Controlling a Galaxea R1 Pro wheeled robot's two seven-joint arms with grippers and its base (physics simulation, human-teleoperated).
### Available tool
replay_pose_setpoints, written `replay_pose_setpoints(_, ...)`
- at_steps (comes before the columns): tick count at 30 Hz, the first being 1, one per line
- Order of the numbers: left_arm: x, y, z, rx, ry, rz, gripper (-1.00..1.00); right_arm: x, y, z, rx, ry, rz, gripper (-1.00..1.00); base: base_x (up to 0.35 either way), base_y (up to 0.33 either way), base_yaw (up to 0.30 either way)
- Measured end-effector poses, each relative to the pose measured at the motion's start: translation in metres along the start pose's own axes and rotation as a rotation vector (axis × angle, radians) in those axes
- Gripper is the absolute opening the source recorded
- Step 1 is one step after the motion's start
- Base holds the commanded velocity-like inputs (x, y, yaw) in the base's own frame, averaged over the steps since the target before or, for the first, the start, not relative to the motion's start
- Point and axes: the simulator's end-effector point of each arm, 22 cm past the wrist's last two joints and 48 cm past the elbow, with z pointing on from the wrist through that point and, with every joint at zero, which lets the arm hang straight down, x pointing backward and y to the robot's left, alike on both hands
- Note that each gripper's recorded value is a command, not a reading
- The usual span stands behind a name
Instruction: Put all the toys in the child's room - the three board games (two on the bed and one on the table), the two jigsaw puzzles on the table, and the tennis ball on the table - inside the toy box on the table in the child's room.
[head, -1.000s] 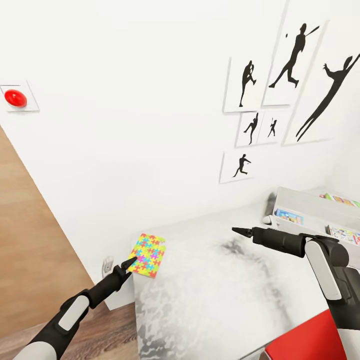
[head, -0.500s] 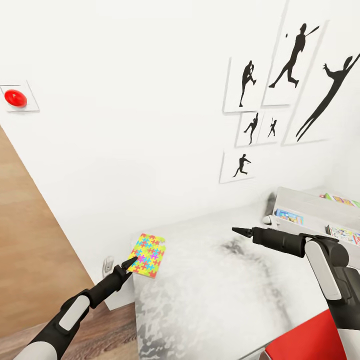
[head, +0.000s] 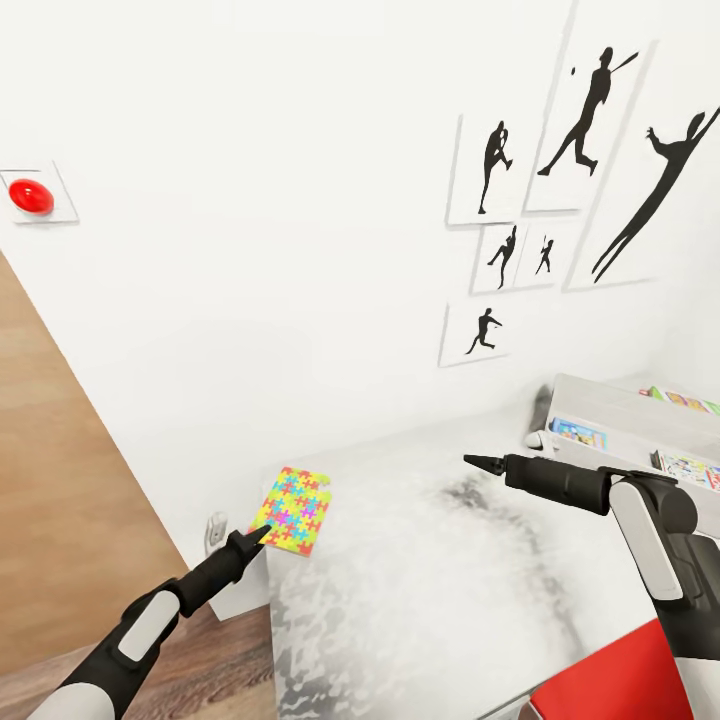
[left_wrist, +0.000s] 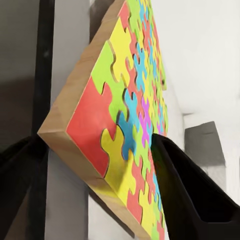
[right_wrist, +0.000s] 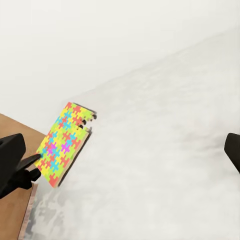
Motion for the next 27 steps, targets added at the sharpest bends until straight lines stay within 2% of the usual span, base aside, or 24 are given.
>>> replay_pose_setpoints(2,-0.0016,-0.0078,0.0003,0.029,-0.004,-0.027,-1.0,0.0,0.0004,-0.0003,0.0,0.0,0.0,1.0,0.0,0.0,0.0)
replay_pose_setpoints(3,-0.0018,-0.0107,0.0002,0.043,-0.005,-0.025,-1.0,0.0001,0.0003,-0.0003,0.0,0.0,0.0,1.0,0.0,0.0,0.0)
replay_pose_setpoints(27,-0.004,-0.0099,-0.0006,0.036,-0.012,-0.022,-1.0,0.0007,0.0023,-0.0001,-0.003,0.0,-0.002,1.0,0.0,0.0,0.0)
